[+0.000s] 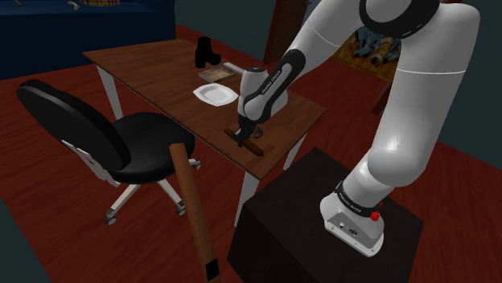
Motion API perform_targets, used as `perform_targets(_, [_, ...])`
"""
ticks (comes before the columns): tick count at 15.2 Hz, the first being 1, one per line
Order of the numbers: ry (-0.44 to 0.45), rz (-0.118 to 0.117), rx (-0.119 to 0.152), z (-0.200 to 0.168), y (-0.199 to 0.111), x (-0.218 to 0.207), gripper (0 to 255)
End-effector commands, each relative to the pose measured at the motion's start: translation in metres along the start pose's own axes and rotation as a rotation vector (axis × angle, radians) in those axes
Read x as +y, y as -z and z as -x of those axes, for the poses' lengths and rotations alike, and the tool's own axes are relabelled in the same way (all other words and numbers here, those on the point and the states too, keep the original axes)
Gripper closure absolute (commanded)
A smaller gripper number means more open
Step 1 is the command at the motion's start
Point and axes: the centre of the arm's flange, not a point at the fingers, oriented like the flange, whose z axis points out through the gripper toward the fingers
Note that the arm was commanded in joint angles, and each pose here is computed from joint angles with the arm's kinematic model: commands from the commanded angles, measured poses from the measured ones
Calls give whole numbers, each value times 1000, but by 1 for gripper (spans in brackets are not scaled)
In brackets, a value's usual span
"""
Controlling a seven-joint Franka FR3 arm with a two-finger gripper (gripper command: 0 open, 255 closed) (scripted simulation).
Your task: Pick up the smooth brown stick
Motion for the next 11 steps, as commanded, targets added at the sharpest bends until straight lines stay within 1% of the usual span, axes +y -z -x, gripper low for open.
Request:
perform_targets(1, [-3, 0, -2, 1, -1, 1, 255])
perform_targets(6, [-3, 0, -2, 0, -1, 2, 255])
perform_targets(11, [-3, 0, -2, 1, 25, 2, 255])
